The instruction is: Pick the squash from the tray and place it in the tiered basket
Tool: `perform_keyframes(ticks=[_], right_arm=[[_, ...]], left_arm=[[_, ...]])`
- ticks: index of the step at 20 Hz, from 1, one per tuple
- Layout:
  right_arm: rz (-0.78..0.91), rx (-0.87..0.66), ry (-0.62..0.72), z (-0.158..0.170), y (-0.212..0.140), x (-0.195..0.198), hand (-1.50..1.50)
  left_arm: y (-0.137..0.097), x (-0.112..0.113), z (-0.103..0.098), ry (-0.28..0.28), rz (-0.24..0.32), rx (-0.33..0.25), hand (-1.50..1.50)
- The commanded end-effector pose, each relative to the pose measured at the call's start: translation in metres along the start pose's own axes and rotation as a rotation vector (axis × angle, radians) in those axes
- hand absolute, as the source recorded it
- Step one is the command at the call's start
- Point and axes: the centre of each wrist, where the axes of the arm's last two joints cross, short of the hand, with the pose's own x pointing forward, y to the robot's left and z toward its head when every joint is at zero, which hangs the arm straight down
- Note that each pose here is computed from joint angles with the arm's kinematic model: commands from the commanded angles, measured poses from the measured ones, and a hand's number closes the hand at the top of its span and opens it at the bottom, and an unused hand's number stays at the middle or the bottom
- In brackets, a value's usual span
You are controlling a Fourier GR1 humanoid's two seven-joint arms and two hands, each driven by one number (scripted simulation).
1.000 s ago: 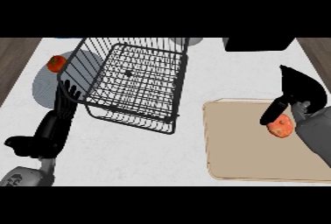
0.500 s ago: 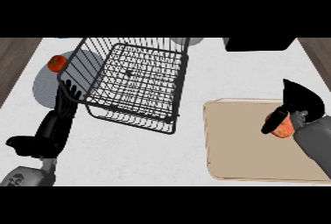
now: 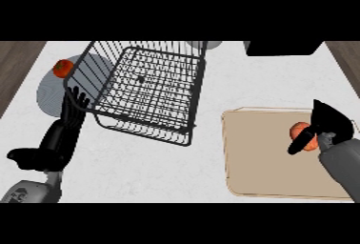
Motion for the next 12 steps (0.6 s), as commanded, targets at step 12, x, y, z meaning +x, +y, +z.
perform_keyframes(ticks=[12], right_arm=[[-0.048, 0.032, 0.076, -0.013, 0.021, -0.020, -1.50]], left_arm=[[-0.042, -0.024, 0.006, 0.146, 0.039, -0.124, 0.00]])
